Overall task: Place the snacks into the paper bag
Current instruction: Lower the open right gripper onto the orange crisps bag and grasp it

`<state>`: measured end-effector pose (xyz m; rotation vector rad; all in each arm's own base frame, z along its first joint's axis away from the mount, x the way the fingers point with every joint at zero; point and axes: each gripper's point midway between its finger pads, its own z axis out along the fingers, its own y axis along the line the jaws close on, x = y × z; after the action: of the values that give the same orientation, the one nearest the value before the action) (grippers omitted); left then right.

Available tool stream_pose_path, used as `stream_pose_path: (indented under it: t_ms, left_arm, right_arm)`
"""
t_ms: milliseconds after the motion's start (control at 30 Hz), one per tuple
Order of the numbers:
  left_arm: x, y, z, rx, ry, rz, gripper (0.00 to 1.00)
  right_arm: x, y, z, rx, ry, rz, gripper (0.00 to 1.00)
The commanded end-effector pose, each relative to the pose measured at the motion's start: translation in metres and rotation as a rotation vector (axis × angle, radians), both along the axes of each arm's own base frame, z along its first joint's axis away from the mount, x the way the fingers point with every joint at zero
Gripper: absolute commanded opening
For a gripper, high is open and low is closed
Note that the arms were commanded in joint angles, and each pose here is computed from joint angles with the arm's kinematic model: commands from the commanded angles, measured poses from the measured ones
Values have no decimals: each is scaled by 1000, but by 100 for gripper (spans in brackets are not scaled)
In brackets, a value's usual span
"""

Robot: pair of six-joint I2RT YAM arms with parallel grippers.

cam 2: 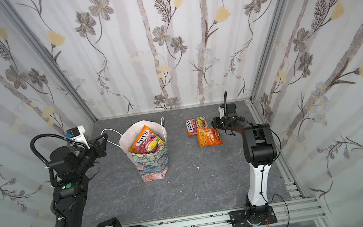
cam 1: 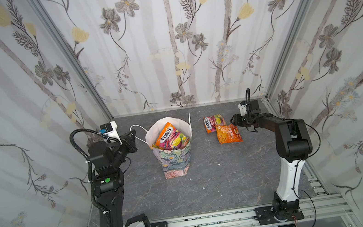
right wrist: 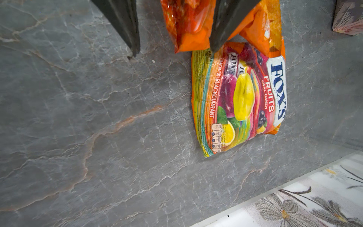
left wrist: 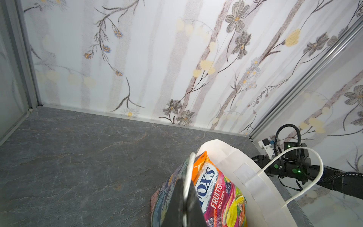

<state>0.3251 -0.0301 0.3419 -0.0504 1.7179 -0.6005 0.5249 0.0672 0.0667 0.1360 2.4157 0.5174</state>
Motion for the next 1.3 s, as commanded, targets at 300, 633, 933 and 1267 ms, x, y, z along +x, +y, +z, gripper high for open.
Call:
stream_pose_path:
  t_ms: [300, 633, 933, 1267]
  left_arm:
    - [2, 3, 14, 23, -51, 17, 0]
    - [1, 4, 14, 25, -53, 18, 0]
    - [1, 4, 14, 25, -53, 20, 0]
    - [1, 3, 14, 25, -53, 17, 0]
  right_arm:
    - [4, 7, -12, 43, 5, 5, 54]
    - [4, 10, -16, 53, 8, 7, 42]
    - [5, 12, -12, 59, 0, 7, 9]
    - [2, 15, 37, 75, -98, 12, 0]
